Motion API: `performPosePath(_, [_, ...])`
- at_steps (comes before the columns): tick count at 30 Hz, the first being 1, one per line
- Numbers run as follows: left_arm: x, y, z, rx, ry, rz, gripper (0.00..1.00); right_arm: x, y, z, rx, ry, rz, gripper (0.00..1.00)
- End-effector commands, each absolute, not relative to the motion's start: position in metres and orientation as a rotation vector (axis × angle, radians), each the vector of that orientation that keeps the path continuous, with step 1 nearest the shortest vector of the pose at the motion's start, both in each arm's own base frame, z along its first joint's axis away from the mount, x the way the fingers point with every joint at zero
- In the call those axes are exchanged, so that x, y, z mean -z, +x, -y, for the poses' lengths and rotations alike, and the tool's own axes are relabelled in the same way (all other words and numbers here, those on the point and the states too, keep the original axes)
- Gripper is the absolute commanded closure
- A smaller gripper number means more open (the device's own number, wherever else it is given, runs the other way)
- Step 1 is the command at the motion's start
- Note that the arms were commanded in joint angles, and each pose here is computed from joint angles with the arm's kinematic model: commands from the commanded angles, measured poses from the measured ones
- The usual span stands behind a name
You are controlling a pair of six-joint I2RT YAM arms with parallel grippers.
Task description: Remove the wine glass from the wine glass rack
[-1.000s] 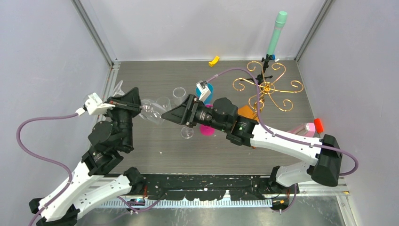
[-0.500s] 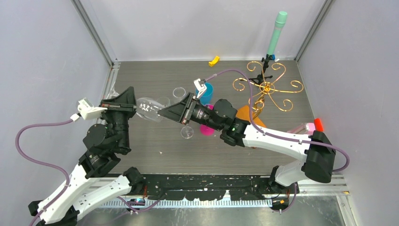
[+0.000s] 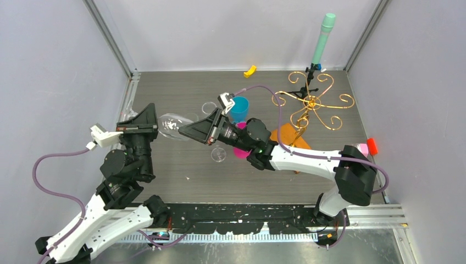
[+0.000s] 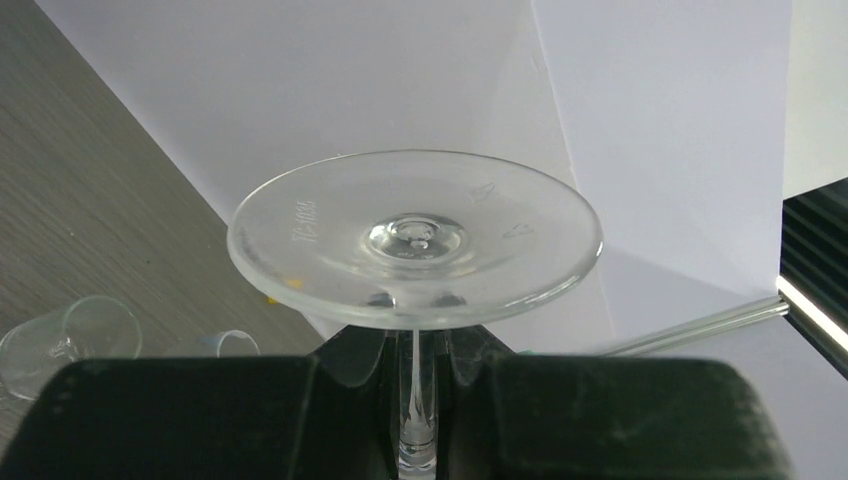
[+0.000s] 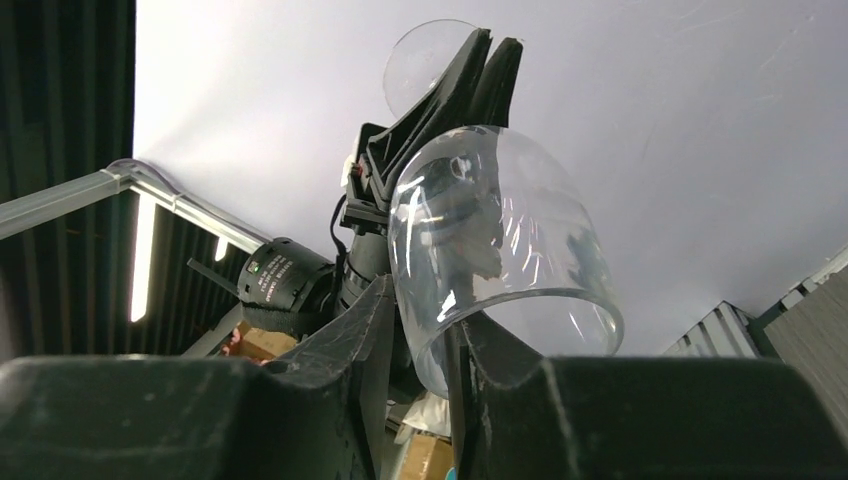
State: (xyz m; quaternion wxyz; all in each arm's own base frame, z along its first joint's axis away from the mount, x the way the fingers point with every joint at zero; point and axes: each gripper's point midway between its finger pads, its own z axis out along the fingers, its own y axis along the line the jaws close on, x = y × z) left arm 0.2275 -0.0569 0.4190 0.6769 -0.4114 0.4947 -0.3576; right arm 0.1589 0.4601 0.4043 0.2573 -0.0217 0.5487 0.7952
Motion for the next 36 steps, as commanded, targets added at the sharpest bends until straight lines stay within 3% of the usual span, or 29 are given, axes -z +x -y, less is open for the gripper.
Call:
performPosePath(1, [-0.421, 0.228, 0.066, 0.874, -0.931, -1.097, 1.0, -0.462, 0.14, -0.446, -2.318, -0.12, -1.236, 0.75])
performPosePath(5, [-0.418, 0.227, 0.06, 0.862, -0.951, -1.085, 0.99, -0.46, 0.142, -0.448, -2.31, -0.112, -1.242, 0.91])
performPosePath(8, [-0.416, 0.224, 0.055, 0.86, -0.958, -1.077, 0.92, -0.456, 0.146, -0.449, -2.269, -0.096, -1.275, 0.99])
performPosePath(20, [-0.403, 0.216, 0.051, 0.835, -0.921, -1.135, 0.47, -0.436, 0.176, -0.457, -1.988, -0.055, -1.415, 1.0])
performPosePath(26, [-0.398, 0.214, 0.048, 0.822, -0.91, -1.151, 0.39, -0.433, 0.186, -0.461, -1.933, -0.036, -1.418, 1.0])
performPosePath(36, [-0.389, 0.208, 0.045, 0.767, -0.843, -1.211, 0.17, -0.419, 0.201, -0.473, -1.778, -0.065, -1.525, 1.0])
